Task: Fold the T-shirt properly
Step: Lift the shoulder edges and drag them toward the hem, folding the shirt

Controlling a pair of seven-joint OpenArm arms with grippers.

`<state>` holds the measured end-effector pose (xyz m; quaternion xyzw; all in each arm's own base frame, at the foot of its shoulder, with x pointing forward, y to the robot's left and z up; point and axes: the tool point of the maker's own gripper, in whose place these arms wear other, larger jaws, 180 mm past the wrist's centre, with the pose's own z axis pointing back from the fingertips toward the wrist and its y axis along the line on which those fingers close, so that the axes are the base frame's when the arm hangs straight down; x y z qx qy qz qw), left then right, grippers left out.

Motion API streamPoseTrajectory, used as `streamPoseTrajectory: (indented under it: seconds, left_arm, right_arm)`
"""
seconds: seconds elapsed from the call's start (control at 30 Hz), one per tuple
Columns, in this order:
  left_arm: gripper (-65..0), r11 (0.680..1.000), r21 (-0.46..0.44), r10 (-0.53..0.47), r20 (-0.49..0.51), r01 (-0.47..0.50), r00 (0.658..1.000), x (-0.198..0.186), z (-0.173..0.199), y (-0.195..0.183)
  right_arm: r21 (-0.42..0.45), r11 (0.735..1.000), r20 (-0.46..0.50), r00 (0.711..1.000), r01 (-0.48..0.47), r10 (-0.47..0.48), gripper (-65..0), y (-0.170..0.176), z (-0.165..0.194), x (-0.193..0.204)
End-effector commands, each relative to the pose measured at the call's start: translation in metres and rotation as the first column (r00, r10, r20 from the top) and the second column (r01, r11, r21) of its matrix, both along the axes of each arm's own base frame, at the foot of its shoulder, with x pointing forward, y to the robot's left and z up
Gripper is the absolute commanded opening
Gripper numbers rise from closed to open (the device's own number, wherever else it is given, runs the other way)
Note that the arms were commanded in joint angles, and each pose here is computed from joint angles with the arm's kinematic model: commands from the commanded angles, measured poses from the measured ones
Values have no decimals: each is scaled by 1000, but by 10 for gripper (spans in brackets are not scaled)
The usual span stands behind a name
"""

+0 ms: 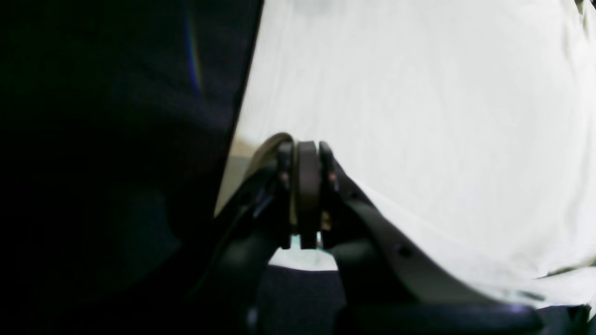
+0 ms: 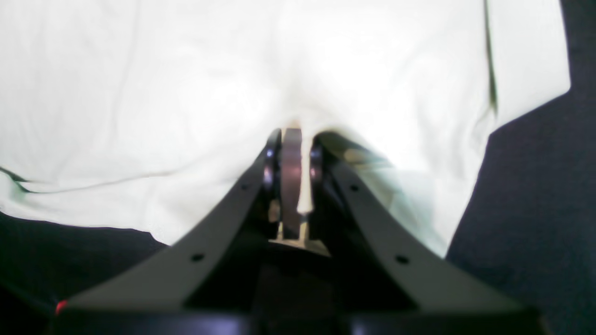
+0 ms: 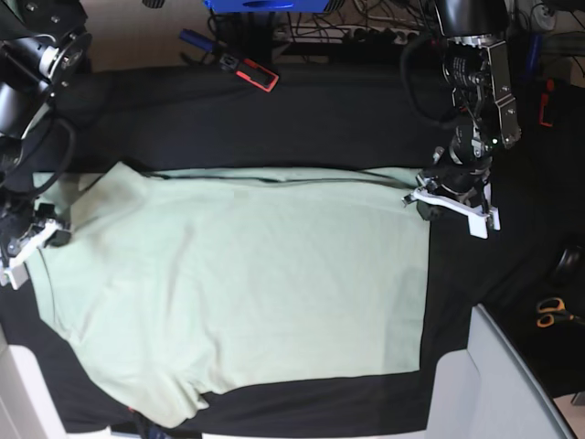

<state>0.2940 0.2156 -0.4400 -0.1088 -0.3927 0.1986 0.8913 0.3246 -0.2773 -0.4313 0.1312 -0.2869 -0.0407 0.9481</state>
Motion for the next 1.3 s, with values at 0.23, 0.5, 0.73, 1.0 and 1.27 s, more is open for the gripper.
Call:
streamPoseTrajectory:
  seconds: [0.23, 0.5, 0.73, 1.0, 1.27]
  left_arm:
    - [-650, 1000, -7, 10, 52, -10, 999, 25, 12, 4]
    - [-650, 999, -28, 21, 34, -20, 999, 36, 3, 3]
    - [-650, 1000, -24, 21, 51, -20, 998, 45, 9, 5]
    - [-650, 998, 63, -2, 19, 1, 1000, 54, 4, 11]
    - [-650, 998, 67, -1, 25, -1, 1000, 65, 7, 14]
  right_arm:
    - [28, 999, 93, 995, 35, -38, -649, -13, 17, 30]
    - [49, 998, 141, 989, 45, -51, -649, -11, 25, 46]
    - [50, 998, 180, 982, 45, -53, -649, -11, 38, 60]
    - [83, 995, 197, 978, 48, -64, -649, -7, 41, 72]
    - [93, 996, 215, 976, -2, -18, -649, 9, 31, 85]
